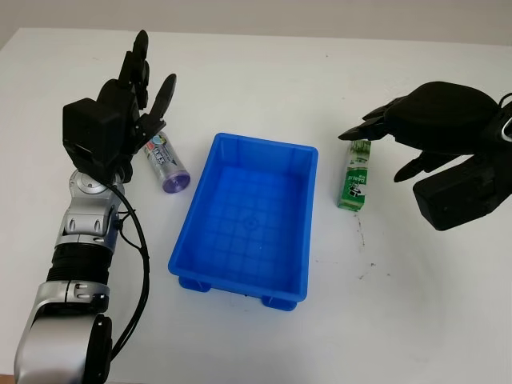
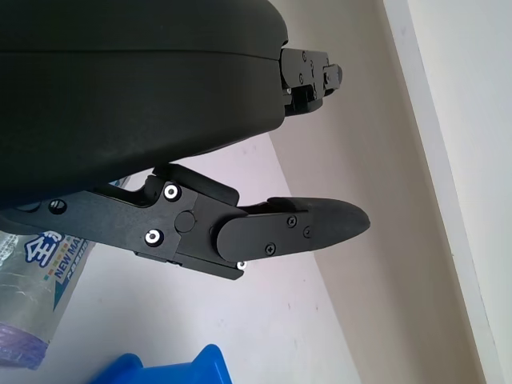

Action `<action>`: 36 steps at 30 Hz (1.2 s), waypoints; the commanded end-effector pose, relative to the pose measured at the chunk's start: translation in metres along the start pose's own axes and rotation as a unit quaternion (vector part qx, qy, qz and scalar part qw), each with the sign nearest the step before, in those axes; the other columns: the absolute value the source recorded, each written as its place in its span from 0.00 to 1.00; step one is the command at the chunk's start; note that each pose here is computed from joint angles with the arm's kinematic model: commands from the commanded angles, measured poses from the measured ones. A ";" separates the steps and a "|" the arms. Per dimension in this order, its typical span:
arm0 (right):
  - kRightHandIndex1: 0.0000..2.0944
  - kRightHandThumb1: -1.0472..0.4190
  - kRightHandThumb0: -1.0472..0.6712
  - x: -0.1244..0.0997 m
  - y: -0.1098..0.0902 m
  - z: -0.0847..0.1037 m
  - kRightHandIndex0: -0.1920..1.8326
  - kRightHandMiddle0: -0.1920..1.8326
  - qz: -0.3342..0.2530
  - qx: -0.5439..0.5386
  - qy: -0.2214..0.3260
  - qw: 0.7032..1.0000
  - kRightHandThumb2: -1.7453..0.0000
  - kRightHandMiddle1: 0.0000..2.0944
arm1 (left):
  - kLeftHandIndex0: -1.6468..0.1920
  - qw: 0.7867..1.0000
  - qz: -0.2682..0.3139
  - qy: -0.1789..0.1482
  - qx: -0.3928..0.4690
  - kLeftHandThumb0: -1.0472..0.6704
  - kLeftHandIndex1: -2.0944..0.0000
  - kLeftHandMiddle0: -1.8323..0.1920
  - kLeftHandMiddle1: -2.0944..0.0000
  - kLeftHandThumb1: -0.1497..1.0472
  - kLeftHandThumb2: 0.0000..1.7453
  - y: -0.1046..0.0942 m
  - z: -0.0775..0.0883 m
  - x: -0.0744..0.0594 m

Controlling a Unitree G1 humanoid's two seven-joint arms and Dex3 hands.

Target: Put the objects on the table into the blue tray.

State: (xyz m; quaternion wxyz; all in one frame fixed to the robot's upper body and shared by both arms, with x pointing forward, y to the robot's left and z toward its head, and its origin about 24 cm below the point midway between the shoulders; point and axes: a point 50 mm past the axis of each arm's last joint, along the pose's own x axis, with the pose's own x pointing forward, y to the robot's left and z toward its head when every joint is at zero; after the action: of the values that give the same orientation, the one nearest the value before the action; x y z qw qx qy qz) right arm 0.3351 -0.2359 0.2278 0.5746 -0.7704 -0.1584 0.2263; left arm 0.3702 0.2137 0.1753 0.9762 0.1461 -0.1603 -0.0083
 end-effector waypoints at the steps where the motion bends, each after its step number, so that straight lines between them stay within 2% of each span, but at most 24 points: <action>1: 0.04 0.17 0.49 0.004 0.006 0.004 0.32 0.33 -0.001 -0.004 -0.016 1.000 0.97 0.03 | 0.92 1.000 -0.001 -0.011 0.003 0.23 0.97 0.94 0.97 1.00 0.27 -0.001 0.004 0.002; 8: 0.04 0.17 0.50 0.012 0.022 0.008 0.33 0.33 0.016 -0.036 -0.040 0.998 0.97 0.03 | 0.91 1.000 0.000 -0.008 0.005 0.23 0.97 0.94 0.97 1.00 0.27 0.000 0.005 0.001; 12: 0.03 0.13 0.53 0.015 0.030 0.009 0.33 0.32 0.026 -0.051 -0.049 0.997 0.96 0.02 | 0.92 1.000 -0.002 -0.004 0.005 0.22 0.97 0.94 0.97 1.00 0.27 0.001 0.004 0.001; 17: 0.05 0.11 0.55 0.014 0.038 0.007 0.37 0.38 0.036 -0.094 -0.058 0.993 0.96 0.05 | 0.91 1.000 -0.004 -0.003 0.011 0.22 0.97 0.93 0.97 1.00 0.28 0.001 0.004 0.001; 20: 0.09 0.11 0.51 0.012 0.041 0.005 0.44 0.45 0.027 -0.119 -0.065 0.990 0.97 0.09 | 0.91 1.000 -0.004 -0.002 0.009 0.22 0.97 0.93 0.97 1.00 0.27 0.002 0.004 0.001; 21: 0.24 0.11 0.50 0.012 0.043 0.005 0.41 0.45 0.018 -0.131 -0.067 0.989 0.97 0.17 | 0.91 1.000 -0.006 -0.001 0.007 0.23 0.97 0.93 0.97 1.00 0.27 0.002 0.004 0.001; 22: 0.54 0.10 0.47 0.012 0.043 0.004 0.31 0.39 0.010 -0.140 -0.069 0.988 0.97 0.37 | 0.92 1.000 -0.008 0.000 0.005 0.23 0.97 0.94 0.98 1.00 0.27 0.002 0.004 0.002; 23: 0.66 0.10 0.46 0.012 0.044 0.003 0.26 0.35 0.005 -0.153 -0.068 0.986 0.97 0.47 | 0.92 1.000 -0.010 0.001 0.003 0.23 0.97 0.94 0.98 1.00 0.27 0.001 0.004 0.002; 24: 0.68 0.09 0.44 0.012 0.044 0.002 0.24 0.31 0.001 -0.162 -0.068 0.984 0.97 0.57 | 0.93 1.000 -0.011 0.002 0.002 0.23 0.98 0.95 0.98 1.00 0.27 0.001 0.004 0.002; 25: 0.70 0.08 0.43 0.012 0.044 0.001 0.24 0.30 -0.003 -0.171 -0.065 0.983 0.97 0.61 | 0.93 1.000 -0.011 0.002 0.002 0.23 0.98 0.95 0.98 1.00 0.27 0.001 0.004 0.002; 27: 0.78 0.08 0.43 0.013 0.039 -0.004 0.23 0.28 -0.014 -0.174 -0.049 0.983 0.97 0.67 | 0.93 1.000 -0.015 0.003 0.003 0.23 0.98 0.95 0.98 1.00 0.27 0.000 0.004 0.002; 29: 0.81 0.08 0.42 0.014 0.031 -0.009 0.23 0.27 -0.038 -0.157 -0.034 0.986 0.97 0.70 | 0.94 1.000 -0.019 0.004 0.005 0.23 0.98 0.96 0.98 1.00 0.27 -0.001 0.004 0.003; 30: 0.92 0.09 0.44 0.014 0.028 -0.010 0.23 0.30 -0.052 -0.147 -0.029 0.987 0.97 0.67 | 0.95 1.000 -0.021 0.004 0.006 0.24 0.98 0.96 0.98 1.00 0.27 -0.001 0.005 0.003; 32: 0.98 0.12 0.44 0.015 0.018 -0.015 0.23 0.35 -0.073 -0.130 -0.011 0.989 0.97 0.61 | 0.95 1.000 -0.024 0.006 0.011 0.24 0.99 0.96 0.98 1.00 0.27 -0.001 0.005 0.003; 34: 0.94 0.10 0.44 0.017 0.007 -0.020 0.21 0.35 -0.074 -0.123 0.013 0.990 0.96 0.56 | 0.95 1.000 -0.025 0.007 0.016 0.23 0.99 0.97 0.98 1.00 0.27 -0.001 0.005 0.003; 36: 0.88 0.10 0.44 0.017 -0.004 -0.024 0.25 0.37 -0.090 -0.108 0.029 0.990 0.97 0.52 | 0.95 0.999 -0.026 0.009 0.021 0.23 0.98 0.96 0.98 1.00 0.26 -0.001 0.006 0.004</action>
State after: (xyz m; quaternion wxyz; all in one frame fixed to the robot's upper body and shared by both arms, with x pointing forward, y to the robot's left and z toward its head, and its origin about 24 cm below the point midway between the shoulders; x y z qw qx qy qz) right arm 0.3596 -0.2470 0.2143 0.4991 -0.8226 -0.2184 0.1628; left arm 0.3716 0.2110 0.1706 0.9779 0.1589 -0.1333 -0.0274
